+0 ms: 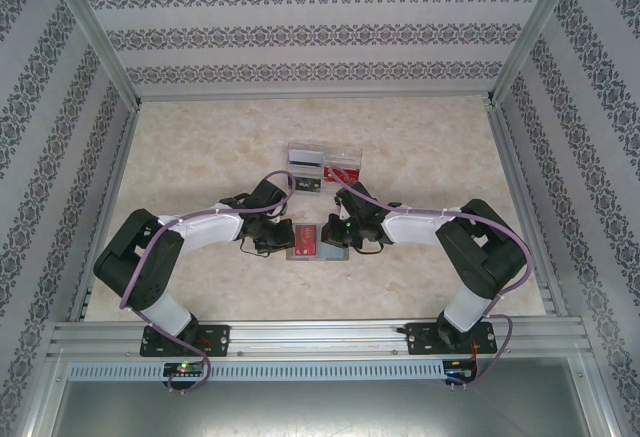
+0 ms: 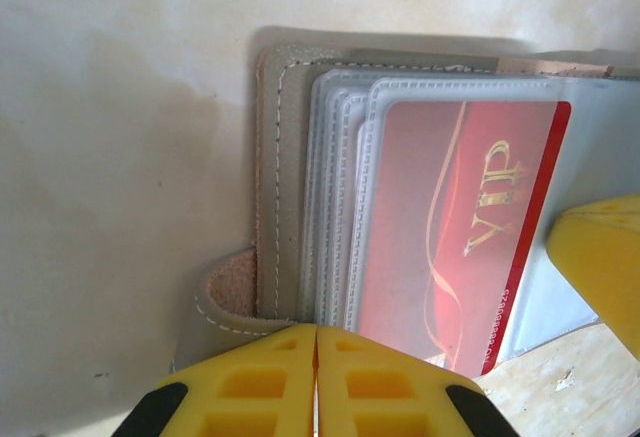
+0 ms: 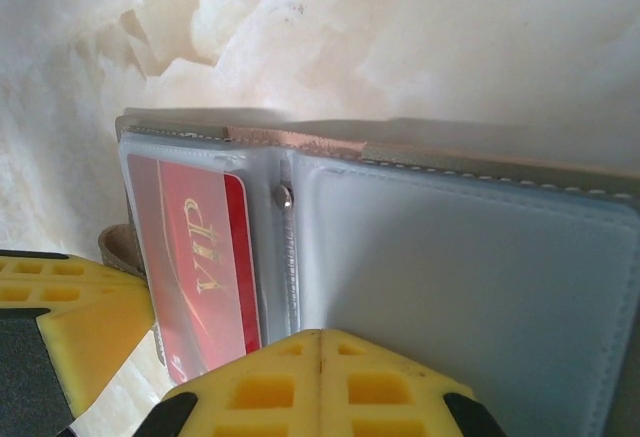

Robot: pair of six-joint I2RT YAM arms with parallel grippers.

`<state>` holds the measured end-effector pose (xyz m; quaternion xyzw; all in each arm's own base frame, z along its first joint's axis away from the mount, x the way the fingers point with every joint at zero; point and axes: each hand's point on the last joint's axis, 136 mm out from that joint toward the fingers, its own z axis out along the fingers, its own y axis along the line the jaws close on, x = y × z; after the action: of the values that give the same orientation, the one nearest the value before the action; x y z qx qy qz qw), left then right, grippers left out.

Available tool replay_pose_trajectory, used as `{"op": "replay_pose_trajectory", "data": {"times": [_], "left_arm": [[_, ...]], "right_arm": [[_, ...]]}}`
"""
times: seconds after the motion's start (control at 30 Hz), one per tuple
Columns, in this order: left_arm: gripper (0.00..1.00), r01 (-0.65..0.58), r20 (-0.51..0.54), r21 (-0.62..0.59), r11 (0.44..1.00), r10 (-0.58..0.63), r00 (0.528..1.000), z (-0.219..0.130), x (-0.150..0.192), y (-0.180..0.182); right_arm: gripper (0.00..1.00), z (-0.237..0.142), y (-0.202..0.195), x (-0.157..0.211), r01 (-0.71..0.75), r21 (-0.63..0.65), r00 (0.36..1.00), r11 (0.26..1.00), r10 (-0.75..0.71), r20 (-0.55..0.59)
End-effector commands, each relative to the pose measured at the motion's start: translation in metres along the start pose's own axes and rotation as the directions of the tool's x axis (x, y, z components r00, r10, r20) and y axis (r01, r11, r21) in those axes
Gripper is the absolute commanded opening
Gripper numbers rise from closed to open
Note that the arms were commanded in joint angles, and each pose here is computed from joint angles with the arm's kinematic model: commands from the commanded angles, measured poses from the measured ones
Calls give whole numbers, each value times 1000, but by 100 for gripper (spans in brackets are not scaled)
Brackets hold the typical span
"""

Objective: Take the credit cards out of the card holder

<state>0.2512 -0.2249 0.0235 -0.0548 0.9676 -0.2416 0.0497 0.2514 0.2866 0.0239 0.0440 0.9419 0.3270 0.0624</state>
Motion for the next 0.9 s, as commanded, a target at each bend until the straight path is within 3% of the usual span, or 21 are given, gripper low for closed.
{"op": "replay_pose_trajectory", "data": {"times": [0.0,0.3,0.87], "left_arm": [[9,-17,-7,-60,998,17,1000,-3,3,5],[9,-61,47,-30,998,62,997,-27,-15,-20],[10,-30,-32,-39,999,29,999,6,-2,-4]], "right_arm": [[4,-5,10,2,37,-36,999,999,-37,1],[10,-5,20,1,62,-46,998,997,-62,4],[19,6,26,4,74,-60,997,995,-75,-21]]}}
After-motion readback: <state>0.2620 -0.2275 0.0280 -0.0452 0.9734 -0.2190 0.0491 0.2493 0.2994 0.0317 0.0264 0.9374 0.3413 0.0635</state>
